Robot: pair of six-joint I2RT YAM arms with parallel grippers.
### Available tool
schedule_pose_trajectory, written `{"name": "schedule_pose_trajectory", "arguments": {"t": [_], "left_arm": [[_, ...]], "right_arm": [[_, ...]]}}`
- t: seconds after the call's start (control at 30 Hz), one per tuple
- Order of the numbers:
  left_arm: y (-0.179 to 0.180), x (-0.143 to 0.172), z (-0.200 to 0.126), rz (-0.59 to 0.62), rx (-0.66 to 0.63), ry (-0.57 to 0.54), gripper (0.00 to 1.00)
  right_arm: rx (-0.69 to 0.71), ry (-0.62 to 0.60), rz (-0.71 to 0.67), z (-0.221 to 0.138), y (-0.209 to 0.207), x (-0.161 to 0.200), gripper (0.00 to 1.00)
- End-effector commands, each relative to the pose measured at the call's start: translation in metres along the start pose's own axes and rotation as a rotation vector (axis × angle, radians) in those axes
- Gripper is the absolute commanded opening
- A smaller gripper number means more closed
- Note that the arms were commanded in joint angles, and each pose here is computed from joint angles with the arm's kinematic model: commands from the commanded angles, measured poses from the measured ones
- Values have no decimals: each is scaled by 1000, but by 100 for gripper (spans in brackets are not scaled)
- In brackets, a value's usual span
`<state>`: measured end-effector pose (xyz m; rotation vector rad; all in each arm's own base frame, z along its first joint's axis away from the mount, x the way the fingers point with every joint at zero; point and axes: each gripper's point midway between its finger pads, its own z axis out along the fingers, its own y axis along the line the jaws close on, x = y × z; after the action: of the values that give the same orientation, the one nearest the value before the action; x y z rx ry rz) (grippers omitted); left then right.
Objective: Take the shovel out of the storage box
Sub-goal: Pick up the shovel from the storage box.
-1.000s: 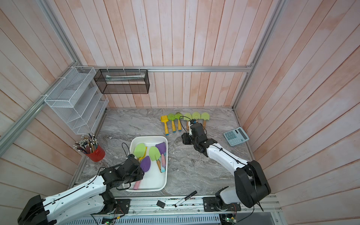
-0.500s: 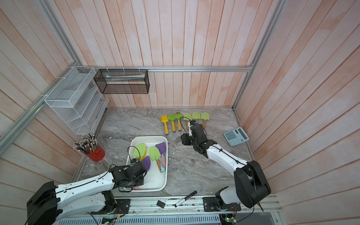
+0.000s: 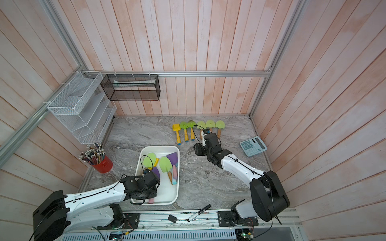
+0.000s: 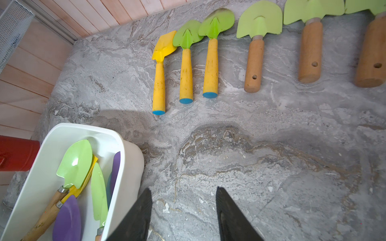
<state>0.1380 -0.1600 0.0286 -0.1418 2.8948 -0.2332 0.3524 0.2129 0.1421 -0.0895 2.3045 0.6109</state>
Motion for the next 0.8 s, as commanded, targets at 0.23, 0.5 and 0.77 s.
{"name": "schedule_pose_trajectory", "arguments": {"t": [0.23,0.5,0.77], "left_arm": [[-42,-24,-20,52,129,-62,18],[-63,-46,-40,31,300,-128,10],[-69,-81,-79,-22,543,-269,7]], "right_arm": [[1,-28,7,-12,1,-2,51],[-37,-35,15,-21,8,1,52],[-276,-21,20,-36,57,10,52]]}}
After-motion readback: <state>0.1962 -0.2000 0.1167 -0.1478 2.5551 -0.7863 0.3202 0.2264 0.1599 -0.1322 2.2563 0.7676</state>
